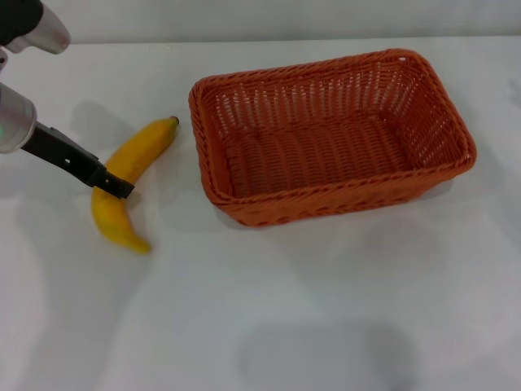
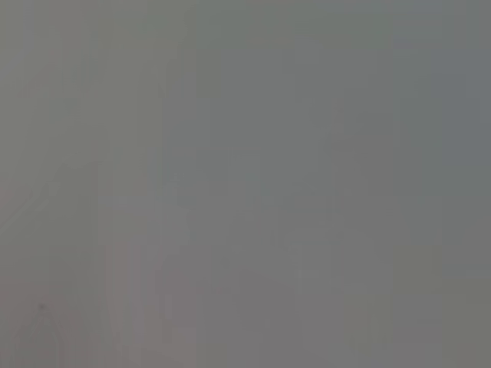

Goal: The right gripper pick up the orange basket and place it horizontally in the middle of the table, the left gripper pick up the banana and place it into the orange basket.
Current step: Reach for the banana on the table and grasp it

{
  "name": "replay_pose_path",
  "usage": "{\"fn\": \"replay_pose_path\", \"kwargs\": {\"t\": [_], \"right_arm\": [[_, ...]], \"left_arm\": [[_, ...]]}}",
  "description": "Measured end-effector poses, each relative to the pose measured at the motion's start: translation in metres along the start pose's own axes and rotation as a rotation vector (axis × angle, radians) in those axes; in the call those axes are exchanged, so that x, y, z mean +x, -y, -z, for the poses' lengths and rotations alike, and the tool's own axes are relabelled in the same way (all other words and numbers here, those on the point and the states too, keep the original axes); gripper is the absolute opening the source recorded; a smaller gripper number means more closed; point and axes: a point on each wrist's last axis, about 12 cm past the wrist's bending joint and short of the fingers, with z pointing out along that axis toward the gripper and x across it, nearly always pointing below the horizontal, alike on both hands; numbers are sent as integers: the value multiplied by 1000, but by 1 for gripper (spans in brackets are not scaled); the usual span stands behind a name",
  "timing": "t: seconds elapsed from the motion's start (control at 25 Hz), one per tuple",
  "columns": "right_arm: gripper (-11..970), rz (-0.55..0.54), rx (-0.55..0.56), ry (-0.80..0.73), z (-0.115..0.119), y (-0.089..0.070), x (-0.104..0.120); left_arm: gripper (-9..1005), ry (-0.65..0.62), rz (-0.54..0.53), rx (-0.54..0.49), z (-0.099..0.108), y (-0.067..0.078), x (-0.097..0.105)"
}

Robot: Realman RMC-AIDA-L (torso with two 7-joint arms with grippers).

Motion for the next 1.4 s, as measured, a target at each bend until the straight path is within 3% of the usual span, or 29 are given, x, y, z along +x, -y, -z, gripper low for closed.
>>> {"fn": "replay_pose_path", "kwargs": {"t": [1.4], "right_arm": [[860, -1, 4, 0, 0, 1, 0]], "left_arm": [[875, 2, 13, -8, -3, 0, -1]]}}
